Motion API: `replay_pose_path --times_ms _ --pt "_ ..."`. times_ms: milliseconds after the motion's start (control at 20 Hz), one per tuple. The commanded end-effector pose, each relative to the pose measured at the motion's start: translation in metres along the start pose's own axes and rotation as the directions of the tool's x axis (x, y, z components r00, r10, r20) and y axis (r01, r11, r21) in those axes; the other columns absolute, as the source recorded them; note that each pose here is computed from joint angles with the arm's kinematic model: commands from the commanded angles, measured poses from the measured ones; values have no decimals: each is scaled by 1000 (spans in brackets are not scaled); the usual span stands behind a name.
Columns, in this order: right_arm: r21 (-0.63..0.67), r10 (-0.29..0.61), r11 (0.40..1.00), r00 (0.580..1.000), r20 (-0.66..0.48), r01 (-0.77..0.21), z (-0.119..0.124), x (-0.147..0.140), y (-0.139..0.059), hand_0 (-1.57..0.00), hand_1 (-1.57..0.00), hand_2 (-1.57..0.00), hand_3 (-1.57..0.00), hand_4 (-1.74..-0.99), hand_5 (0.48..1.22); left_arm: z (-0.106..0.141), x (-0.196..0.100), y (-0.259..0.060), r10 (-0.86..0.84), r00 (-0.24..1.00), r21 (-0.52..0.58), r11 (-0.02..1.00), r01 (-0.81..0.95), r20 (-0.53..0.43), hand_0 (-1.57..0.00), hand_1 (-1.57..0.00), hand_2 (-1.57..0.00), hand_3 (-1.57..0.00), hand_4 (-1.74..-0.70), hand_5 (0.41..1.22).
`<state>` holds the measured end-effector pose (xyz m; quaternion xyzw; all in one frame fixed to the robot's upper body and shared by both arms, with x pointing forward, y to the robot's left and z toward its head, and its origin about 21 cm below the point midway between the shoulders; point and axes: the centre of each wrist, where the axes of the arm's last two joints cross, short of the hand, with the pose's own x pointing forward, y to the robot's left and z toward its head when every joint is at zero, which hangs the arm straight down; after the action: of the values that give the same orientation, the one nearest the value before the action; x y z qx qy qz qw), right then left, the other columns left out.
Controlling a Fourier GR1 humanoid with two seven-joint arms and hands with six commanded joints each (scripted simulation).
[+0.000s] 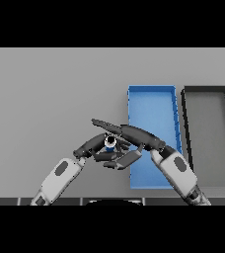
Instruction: Pick up the blue pipe and place it into the blue bin.
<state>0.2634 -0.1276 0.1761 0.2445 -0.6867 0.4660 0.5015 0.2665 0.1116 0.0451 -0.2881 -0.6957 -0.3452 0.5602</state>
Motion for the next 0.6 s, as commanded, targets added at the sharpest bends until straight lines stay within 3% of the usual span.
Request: replay_pose_path --times_ms 0,150,200,250,350,400,450,500,550 --pt "5 7 1000 1000 3 -7 -4 0 -2 1 1 -9 1 -1223 512 2 2 1 -8 1000 1 1000 8 -2 -1571 -1571 -1571 -1509 -1731 1221" --pt "45 6 999 1000 -1 -6 -19 1 -5 -14 -36 -68 -11 -1241 516 2 4 3 11 1000 -3 1000 -11 0 -1571 -1571 -1571 -1474 -1720 1221" --pt "63 3 998 1000 2 -3 -22 2 -4 -54 -83 -115 -43 -1268 519 2 5 2 17 1000 -20 1000 -17 6 -1571 -1567 -1571 -1395 -1717 1221" --pt "71 6 997 1000 -3 -6 -26 2 -5 -138 -166 -193 -106 -1308 523 -1 6 2 -24 999 -19 1000 25 31 -1496 -1393 -1367 -1150 -1630 1221" --pt "107 7 994 1000 -11 -6 -36 4 -4 -478 -500 -500 -375 -1390 538 0 8 3 -147 987 -30 989 145 -58 -993 -895 -875 -736 -1587 1221" --pt "124 6 992 1000 9 -7 -36 3 -4 -697 -714 -714 -562 -1453 551 1 10 0 -151 988 -17 989 150 -39 -879 -828 -796 -667 -1611 1221" --pt "133 -6 991 1000 7 5 -38 2 -5 -872 -886 -886 -701 -1503 573 1 13 3 -152 988 -5 988 152 -23 -895 -867 -845 -656 -1637 1221" --pt "141 -35 989 999 5 34 -41 0 -1 -1012 -1023 -1023 -828 -1541 604 -1 12 0 -117 993 4 993 117 -9 -1030 -1008 -990 -623 -1658 1192" --pt "143 -52 988 999 6 51 -41 1 1 -1123 -1132 -1132 -977 -1513 650 1 10 0 -71 997 11 997 70 19 -1138 -1120 -1106 -573 -1674 1198"
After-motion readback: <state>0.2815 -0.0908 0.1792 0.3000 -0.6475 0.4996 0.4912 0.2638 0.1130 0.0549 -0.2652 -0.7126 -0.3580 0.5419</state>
